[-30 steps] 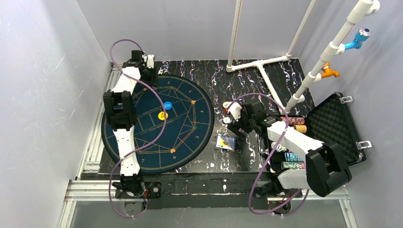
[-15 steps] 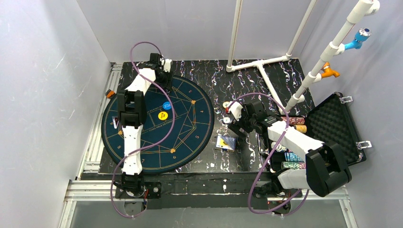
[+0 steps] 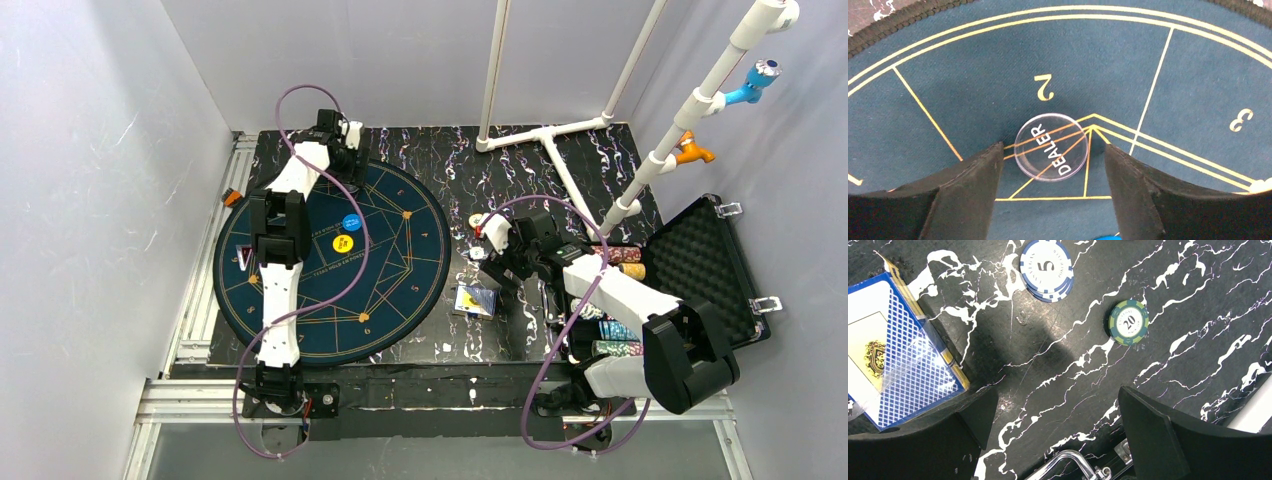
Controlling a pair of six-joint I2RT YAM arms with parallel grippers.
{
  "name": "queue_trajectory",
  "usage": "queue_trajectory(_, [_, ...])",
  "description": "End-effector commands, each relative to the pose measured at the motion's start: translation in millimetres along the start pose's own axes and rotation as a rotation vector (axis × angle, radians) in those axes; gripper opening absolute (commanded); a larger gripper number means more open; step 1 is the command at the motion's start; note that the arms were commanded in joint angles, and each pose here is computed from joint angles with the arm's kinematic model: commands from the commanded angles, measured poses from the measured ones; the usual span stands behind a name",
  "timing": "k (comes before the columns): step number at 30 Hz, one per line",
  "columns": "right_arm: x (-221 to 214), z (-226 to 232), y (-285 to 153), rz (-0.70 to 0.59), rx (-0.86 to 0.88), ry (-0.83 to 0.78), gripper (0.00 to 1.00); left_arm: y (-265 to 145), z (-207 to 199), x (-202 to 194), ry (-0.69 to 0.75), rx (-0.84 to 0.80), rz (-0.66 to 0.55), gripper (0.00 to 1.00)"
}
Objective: Distribute texas hold em gaming equipment
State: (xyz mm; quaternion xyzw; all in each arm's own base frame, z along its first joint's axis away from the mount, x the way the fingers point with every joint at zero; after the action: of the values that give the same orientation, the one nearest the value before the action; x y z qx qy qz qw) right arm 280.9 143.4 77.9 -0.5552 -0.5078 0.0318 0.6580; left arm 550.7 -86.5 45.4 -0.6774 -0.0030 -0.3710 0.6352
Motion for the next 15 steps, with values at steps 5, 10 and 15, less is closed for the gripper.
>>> queue_trajectory(5, [14,-5,-5,-0.033,-0.003,-0.006,1.0,-35,-6,15,-0.013,-0.01,-0.019,0.86])
queue_trajectory(10, [17,-5,-8,-0.045,-0.004,-0.009,1.0,-98,-29,15,-0.027,-0.061,-0.079,0.86])
queue_trajectory(15, [20,-6,-11,-0.058,-0.008,-0.009,1.0,-135,-51,-17,0.002,-0.102,-0.066,0.86])
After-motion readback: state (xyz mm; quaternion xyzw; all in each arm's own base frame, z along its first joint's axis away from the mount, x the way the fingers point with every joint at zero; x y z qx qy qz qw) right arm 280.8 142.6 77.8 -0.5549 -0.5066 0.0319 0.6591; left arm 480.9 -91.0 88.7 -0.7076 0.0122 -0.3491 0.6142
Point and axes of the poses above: each gripper's point midway between its finger pads, its own y axis out along the fingers, its own z axis along the line the jaws close on, x = y × z, the point moved 1 cm from there along -y, back along the fingers, and after that the axes turned 14 degrees about y, right-handed, at the moved point
